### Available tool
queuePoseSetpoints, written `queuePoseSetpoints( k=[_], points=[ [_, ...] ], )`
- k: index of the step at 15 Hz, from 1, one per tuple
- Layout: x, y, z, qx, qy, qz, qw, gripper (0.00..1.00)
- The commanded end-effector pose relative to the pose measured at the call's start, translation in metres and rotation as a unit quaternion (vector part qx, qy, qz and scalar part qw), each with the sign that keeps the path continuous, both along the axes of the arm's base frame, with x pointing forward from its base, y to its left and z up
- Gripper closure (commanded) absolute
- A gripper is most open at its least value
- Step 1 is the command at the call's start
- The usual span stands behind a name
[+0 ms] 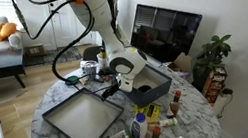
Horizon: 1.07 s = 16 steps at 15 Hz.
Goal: Pick up the blue box and put it a bit forward on the table, pick up the blue box lid and place it the right way up on the blue box
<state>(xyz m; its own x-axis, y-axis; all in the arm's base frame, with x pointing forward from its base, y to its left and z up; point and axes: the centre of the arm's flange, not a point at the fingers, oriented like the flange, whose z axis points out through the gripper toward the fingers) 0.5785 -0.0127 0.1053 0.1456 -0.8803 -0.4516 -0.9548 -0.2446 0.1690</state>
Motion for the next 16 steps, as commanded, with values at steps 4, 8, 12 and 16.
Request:
queuePoseSetpoints(
  k=[4,8,12,16],
  points=[
    [-0.003,-0.002,-0.024,0.007,-0.015,-0.021,0.9996,0.71],
    [-0.001,-0.003,-0.027,0.006,-0.021,-0.030,0.9993,0.99],
    [-0.007,-0.005,-0.014,0.015,-0.030,-0.028,0.9990,0.99],
    [-0.035,-0.010,0.020,0.034,-0.047,-0.023,0.9981,0.99]
  ],
)
